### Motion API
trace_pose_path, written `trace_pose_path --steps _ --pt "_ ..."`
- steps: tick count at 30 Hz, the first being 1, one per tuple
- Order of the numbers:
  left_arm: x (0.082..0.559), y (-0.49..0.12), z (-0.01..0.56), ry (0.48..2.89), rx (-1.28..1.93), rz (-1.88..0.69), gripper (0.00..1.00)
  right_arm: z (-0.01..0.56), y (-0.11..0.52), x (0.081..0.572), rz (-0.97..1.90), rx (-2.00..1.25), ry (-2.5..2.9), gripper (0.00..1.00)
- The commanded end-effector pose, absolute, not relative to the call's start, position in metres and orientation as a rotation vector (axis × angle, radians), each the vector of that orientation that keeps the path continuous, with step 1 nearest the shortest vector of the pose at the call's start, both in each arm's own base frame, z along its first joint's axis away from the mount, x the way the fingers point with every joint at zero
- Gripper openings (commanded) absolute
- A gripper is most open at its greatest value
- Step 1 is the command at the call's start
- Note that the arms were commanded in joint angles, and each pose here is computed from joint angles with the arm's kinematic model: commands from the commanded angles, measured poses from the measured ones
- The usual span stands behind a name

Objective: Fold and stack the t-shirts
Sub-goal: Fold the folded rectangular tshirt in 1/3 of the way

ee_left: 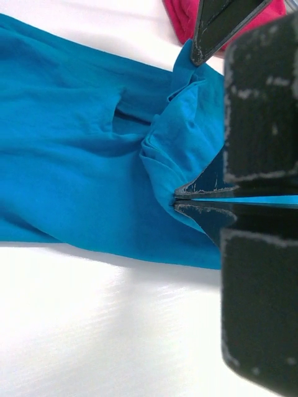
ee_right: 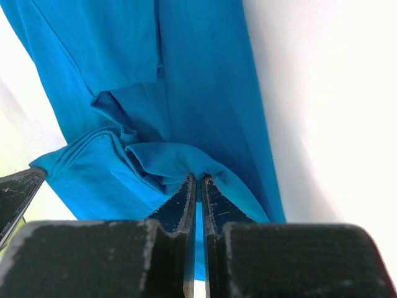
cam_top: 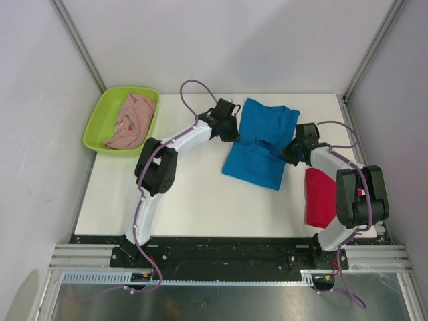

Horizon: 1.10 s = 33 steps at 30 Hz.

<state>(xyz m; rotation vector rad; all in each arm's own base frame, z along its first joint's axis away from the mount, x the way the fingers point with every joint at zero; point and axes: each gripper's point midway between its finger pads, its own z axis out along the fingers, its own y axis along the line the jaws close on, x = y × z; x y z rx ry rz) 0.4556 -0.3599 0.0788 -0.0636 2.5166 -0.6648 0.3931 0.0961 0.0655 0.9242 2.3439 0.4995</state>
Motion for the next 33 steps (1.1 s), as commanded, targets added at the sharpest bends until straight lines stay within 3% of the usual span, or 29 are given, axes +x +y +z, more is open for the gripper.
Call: trace_pose_path --steps 1,30,33 --pt "0.474 -0.366 0.115 2.419 -0.050 -0.724 0.00 0.092 0.091 0.412 0.524 0.889 2.264 0.00" --pt "0.512 -0.373 0.096 2.407 -0.087 -0.799 0.00 0.073 0.068 0.439 0.535 0.949 2.270 0.00" --pt "0.512 -0.373 0.093 2.416 -0.086 -0.821 0.02 0.078 0.065 0.440 0.533 0.954 2.262 0.10"
